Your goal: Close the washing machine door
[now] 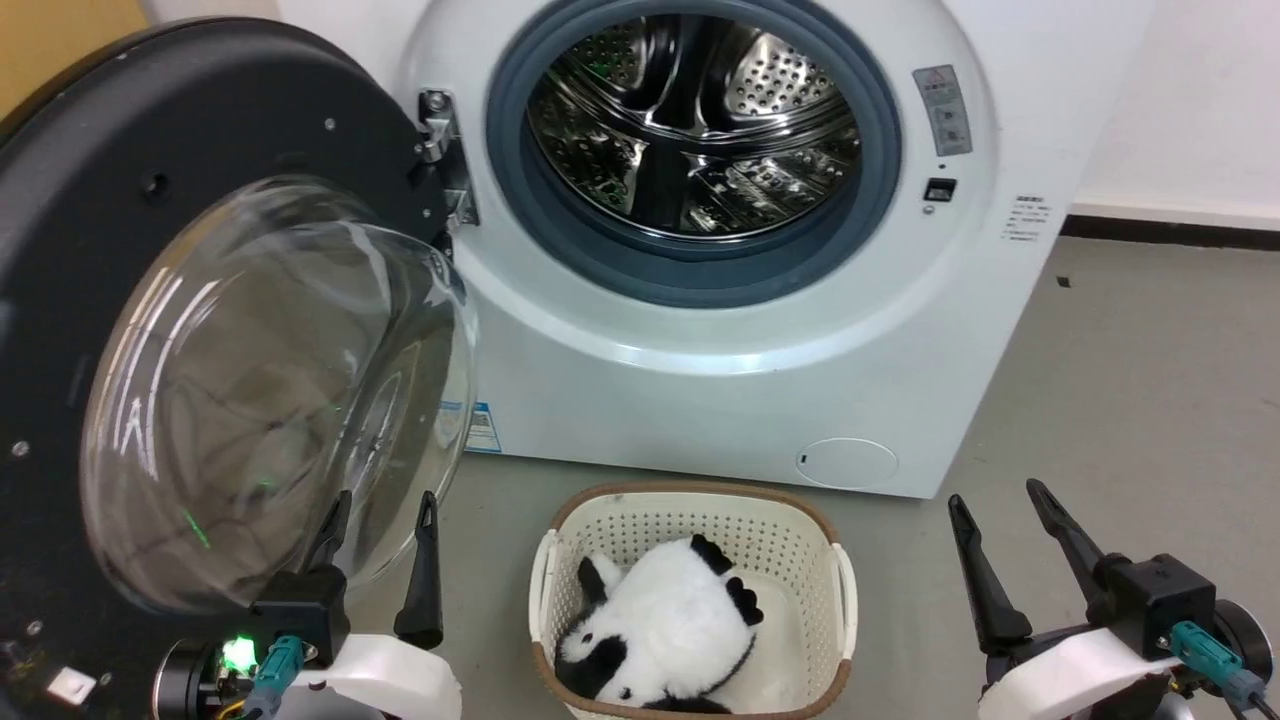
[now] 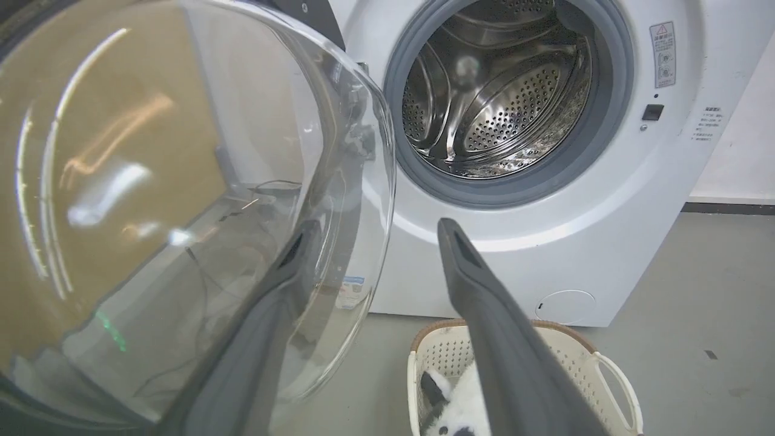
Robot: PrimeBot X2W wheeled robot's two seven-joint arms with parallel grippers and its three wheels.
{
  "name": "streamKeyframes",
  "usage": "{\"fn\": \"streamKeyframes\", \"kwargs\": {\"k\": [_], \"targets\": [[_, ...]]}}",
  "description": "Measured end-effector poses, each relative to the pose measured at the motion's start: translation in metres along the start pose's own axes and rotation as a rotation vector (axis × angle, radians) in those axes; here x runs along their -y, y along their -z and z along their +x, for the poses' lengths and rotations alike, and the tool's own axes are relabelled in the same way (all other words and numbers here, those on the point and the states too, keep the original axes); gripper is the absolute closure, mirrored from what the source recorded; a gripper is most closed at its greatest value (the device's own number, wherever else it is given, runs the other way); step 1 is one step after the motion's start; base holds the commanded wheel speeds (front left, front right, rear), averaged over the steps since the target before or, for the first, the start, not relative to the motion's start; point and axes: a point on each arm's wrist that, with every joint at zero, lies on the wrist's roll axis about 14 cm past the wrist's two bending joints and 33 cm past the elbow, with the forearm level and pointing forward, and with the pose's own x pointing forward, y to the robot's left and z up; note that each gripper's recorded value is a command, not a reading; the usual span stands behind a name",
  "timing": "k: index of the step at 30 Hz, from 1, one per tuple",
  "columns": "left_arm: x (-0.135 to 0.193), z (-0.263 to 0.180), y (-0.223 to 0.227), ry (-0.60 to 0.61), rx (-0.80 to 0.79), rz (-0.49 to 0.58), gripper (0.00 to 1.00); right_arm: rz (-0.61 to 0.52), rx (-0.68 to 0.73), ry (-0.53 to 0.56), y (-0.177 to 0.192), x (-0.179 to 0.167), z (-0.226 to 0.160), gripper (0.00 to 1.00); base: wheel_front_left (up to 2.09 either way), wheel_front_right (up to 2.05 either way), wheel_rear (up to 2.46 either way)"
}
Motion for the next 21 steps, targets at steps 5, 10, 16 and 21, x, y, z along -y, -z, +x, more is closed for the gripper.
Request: {"fn": "streamKeyframes", "kwargs": {"k": [5,10,16,21], "targets": [[-0.011,-0.007,-0.003,-0.035,0.015,-0.006,0.0,0.011,0.012,-0.035,-0.002,-0.011,0.006,0.0,0.0,0.0,0.0],[-0.021,-0.015,-0.005,-0.069,0.028,-0.008,0.0,0.018,0.029,-0.068,-0.004,-0.022,0.011,0.0,0.0,0.0,0.0],[-0.033,-0.025,-0.006,-0.107,0.039,-0.012,0.0,0.028,0.038,-0.107,-0.005,-0.035,0.016,0.0,0.0,0.0,0.0],[-0.043,-0.032,-0.01,-0.139,0.055,-0.015,0.0,0.039,0.041,-0.142,-0.005,-0.046,0.02,0.0,0.0,0.0,0.0]]}}
